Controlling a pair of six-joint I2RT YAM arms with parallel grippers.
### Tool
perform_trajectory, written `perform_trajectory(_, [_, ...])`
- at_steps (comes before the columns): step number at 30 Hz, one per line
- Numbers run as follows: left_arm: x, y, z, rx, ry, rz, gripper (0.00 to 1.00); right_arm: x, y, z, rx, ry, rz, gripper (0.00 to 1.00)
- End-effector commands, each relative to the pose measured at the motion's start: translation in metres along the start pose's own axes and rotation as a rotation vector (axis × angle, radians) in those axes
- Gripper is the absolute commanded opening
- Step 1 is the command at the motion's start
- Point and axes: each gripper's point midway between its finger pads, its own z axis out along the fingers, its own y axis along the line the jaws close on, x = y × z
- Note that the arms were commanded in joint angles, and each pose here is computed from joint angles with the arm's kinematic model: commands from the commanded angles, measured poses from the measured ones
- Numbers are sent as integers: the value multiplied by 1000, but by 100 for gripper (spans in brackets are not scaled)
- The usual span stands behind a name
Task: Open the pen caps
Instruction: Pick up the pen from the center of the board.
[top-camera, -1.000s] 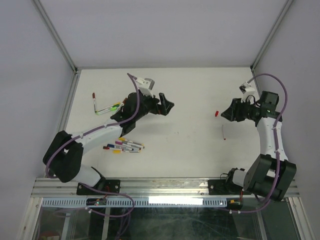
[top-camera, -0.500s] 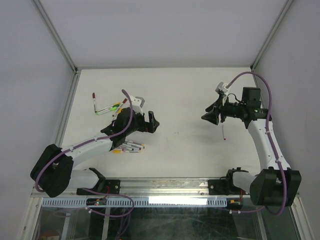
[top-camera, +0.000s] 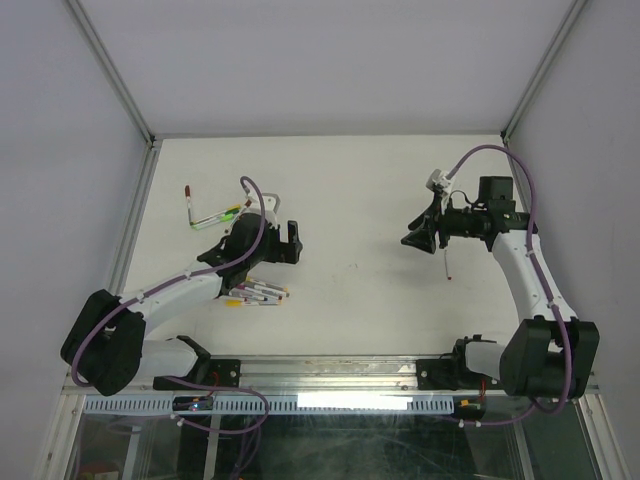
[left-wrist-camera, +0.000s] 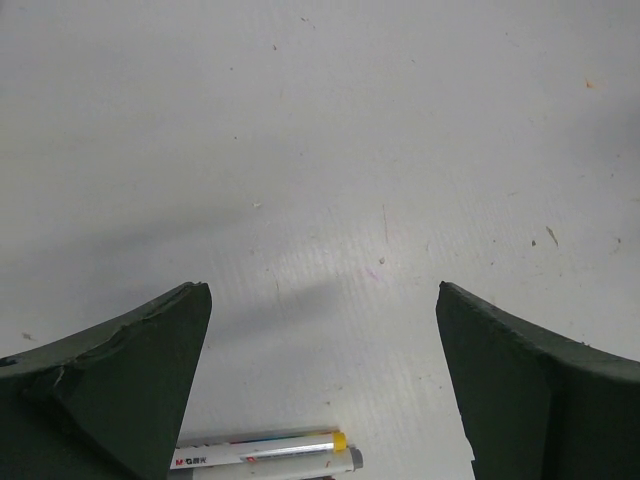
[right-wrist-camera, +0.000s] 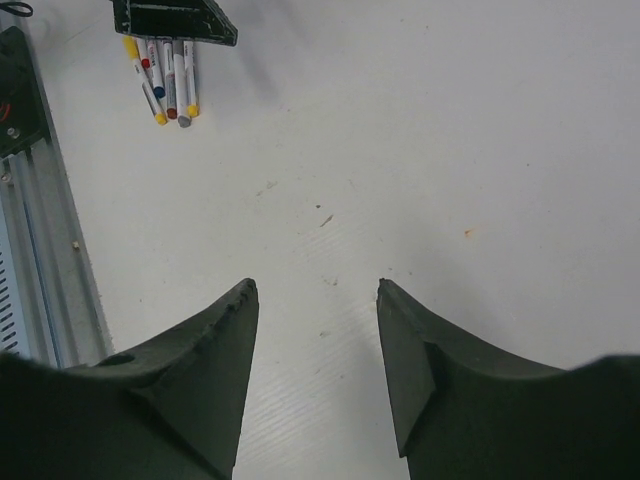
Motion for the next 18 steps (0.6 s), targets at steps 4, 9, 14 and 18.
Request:
perform_trajectory(4, [-33, 9, -4, -58, -74, 24, 99, 5, -2, 2, -2, 17, -16, 54])
perform_trajectory(9, [-33, 13, -3, -77, -59, 41, 99, 7, -3, 2, 0, 25, -13, 54])
perform_trajectory(14, [-32, 21, -1, -129, -24, 72, 99, 8, -5, 1, 6, 29, -12, 54])
perform_trajectory(18, [-27, 27, 2, -164, 18, 96, 99, 9, -5, 2, 6, 31, -8, 54])
